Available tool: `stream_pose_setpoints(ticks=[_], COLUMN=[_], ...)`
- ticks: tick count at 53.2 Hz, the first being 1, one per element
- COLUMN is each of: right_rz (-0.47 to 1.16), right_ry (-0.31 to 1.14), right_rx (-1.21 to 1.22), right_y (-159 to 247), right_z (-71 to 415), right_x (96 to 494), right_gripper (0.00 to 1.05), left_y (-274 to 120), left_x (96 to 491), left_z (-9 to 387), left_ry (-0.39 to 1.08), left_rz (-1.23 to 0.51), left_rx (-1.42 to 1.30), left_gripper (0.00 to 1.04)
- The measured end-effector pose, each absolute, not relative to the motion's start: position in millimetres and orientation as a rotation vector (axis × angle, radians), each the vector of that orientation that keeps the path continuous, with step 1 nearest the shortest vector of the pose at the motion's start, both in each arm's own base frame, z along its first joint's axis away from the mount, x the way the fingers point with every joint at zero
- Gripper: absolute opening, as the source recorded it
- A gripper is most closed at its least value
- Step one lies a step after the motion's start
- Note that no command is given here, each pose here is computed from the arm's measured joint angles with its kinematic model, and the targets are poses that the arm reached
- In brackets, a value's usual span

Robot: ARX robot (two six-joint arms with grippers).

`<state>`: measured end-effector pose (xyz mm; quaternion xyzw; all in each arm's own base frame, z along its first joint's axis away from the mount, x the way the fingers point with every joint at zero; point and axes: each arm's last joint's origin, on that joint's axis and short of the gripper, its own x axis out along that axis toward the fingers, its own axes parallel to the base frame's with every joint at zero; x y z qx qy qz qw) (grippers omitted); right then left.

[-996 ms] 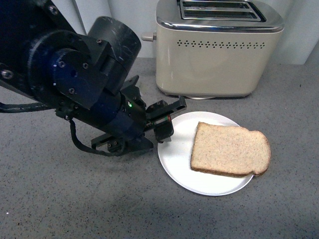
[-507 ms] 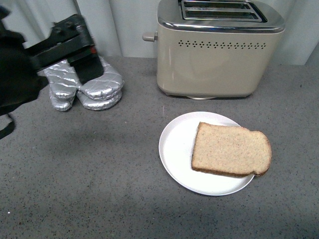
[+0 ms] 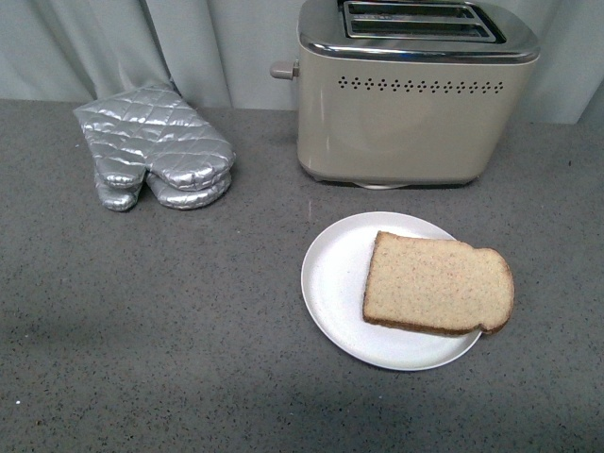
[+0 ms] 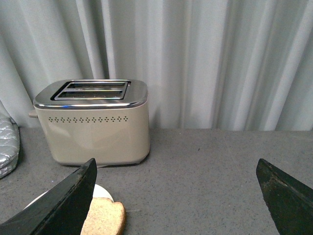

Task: Put bread into toaster

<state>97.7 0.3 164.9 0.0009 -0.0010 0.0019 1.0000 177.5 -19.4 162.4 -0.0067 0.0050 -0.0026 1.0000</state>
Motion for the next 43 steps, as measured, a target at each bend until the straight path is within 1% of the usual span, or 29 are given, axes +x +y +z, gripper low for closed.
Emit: stream_pose_setpoints(ticks=[10,14,19,43], right_rz=[0.004,0.004,0.003,0.004], right_ry=[-0.002,-0.002,-0.002,-0.002], right_rx=[0.002,0.002,0.002,0.002], right_y=[0.3,0.3,0.3,0.3], right_z=[164.9,164.9,165.0,165.0], right_x=[97.7,97.7,97.7,97.7], right_gripper=[0.95,0.95,0.95,0.95], left_y=[-11.9,-6.8,-1.1,-0.3], left_x=[160.6,156.6,150.7,130.3], left_z=[161.8,162.6,162.5,170.9], left_ry=[0.015,0.013,0.015,-0.014], left_rz=[-0.001,-0.027,-0.002,0.0], left_rx=[-0.009,-0.008,-0.007,-0.007], left_gripper=[0.04,0.04,0.04,0.04])
